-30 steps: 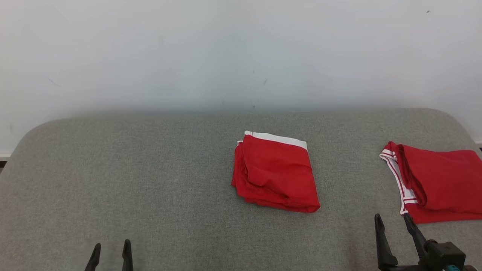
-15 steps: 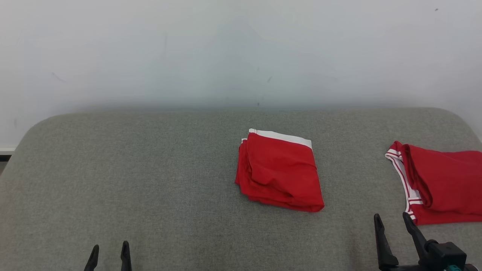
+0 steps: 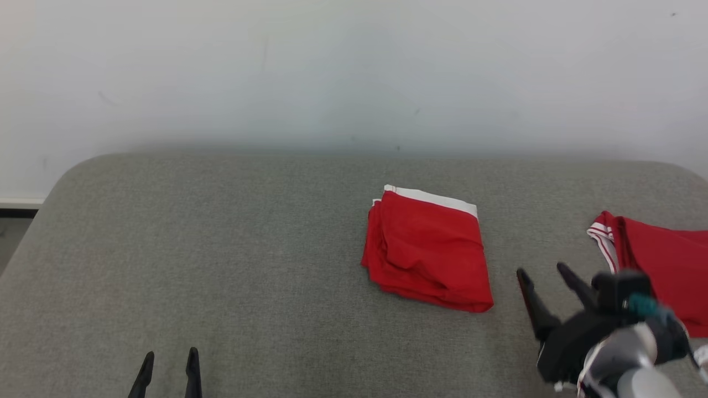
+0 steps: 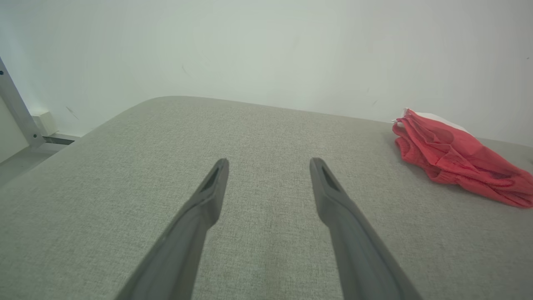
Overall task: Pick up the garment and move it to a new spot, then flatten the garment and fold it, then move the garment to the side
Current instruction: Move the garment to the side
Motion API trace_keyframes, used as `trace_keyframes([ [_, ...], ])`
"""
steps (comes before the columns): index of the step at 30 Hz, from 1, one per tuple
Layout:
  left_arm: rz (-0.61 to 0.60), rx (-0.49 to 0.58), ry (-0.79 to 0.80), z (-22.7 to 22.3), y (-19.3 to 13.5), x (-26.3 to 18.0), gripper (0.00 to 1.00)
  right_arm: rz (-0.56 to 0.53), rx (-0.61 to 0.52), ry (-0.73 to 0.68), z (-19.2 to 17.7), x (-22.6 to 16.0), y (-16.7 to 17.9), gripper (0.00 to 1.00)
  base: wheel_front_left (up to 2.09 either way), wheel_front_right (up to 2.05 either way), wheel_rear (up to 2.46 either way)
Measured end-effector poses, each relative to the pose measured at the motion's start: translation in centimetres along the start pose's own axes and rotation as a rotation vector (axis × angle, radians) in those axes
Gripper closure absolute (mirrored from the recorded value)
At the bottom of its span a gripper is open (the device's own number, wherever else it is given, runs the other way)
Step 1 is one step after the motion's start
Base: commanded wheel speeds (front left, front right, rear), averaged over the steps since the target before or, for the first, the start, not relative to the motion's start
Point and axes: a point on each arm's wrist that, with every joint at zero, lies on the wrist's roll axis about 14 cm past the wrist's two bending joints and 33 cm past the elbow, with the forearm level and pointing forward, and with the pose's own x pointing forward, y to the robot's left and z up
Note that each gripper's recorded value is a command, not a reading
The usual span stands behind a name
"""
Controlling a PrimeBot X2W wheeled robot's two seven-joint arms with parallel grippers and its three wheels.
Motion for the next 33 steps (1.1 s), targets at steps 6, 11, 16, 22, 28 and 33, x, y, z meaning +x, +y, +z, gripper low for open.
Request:
trace_keyframes([
  [6, -0.004, 0.028, -0.001, 0.2, 0.1, -0.4, 0.00, -0.023, 0.046, 0.266, -0.5, 3.1, -0.5, 0.00, 0.00, 0.00, 0.00],
  [11, 0.032, 0.039, -0.021, 0.9, 1.2, -0.3, 0.00, -0.043, 0.084, 0.404, -1.6, 6.0, -0.5, 0.00, 0.00, 0.00, 0.00],
  [16, 0.086, 0.045, -0.019, 1.0, 2.6, -1.0, 0.00, -0.082, 0.072, 0.492, -3.4, 8.2, -0.8, 0.00, 0.00, 0.00, 0.00],
  [22, 0.151, 0.053, 0.007, 0.4, 4.3, -2.1, 0.00, -0.071, 0.074, 0.578, -6.4, 10.9, 0.8, 0.00, 0.00, 0.00, 0.00],
  [28, 0.179, 0.059, 0.039, -0.3, 5.0, -2.2, 0.00, -0.079, 0.101, 0.658, -9.5, 11.7, 1.1, 0.00, 0.00, 0.00, 0.00],
  [33, 0.169, 0.062, 0.047, -0.6, 4.8, -1.6, 0.00, -0.082, 0.150, 0.670, -10.3, 12.5, 1.1, 0.35, 0.00, 0.00, 0.00],
])
